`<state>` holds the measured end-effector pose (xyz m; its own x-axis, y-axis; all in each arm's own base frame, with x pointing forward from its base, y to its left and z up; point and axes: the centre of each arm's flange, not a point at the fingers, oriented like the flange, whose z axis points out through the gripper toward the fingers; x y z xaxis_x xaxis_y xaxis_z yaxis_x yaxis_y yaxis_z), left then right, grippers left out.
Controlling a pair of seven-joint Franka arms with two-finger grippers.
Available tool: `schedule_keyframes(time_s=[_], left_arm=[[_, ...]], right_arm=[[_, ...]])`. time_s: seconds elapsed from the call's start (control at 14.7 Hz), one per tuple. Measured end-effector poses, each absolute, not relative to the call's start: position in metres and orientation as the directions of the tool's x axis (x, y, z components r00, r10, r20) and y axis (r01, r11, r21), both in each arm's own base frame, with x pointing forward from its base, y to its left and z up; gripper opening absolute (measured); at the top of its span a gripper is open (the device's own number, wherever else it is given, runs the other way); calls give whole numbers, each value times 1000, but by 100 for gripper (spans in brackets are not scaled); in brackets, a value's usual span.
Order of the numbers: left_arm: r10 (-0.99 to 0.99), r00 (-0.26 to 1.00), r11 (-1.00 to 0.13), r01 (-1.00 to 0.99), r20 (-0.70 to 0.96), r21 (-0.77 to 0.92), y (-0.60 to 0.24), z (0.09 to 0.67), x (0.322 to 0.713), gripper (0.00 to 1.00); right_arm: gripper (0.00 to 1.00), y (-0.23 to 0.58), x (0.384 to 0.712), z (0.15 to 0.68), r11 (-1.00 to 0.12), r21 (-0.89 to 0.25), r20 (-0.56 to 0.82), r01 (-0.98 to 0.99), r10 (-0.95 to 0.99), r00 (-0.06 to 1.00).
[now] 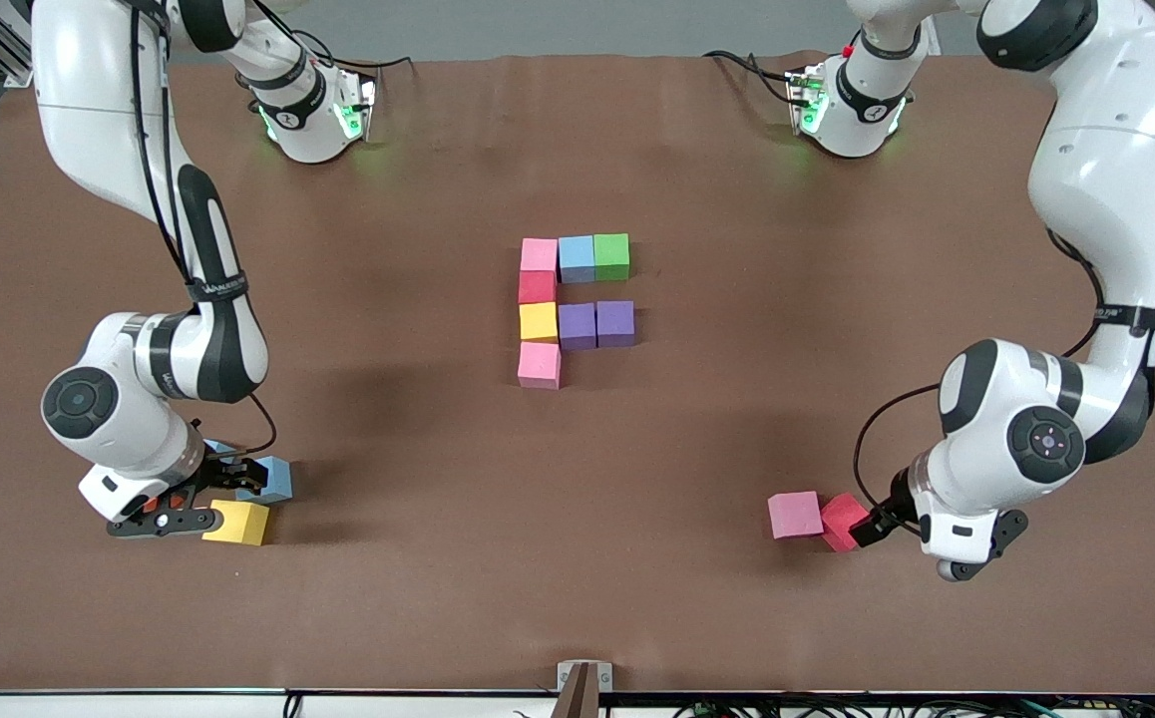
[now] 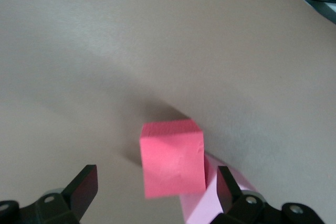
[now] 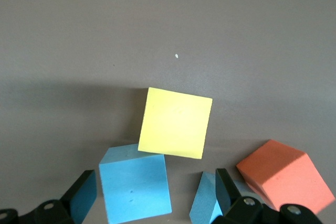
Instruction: Arrange 11 blocks into digit 3
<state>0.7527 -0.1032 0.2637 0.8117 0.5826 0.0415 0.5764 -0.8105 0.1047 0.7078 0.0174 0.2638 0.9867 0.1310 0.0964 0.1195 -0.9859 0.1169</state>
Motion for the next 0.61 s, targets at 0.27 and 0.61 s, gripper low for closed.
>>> schedule_keyframes(time_s=[0.27,0.61], left_arm=[[587,808,-807,580,50,111,-104,235,758,100],[585,810,-808,576,48,122,-110,231,758,100]], right_arm=[[100,34,708,256,-987,73,90,147,153,984],[100,33,707,249,-986,68,74,151,156,985]])
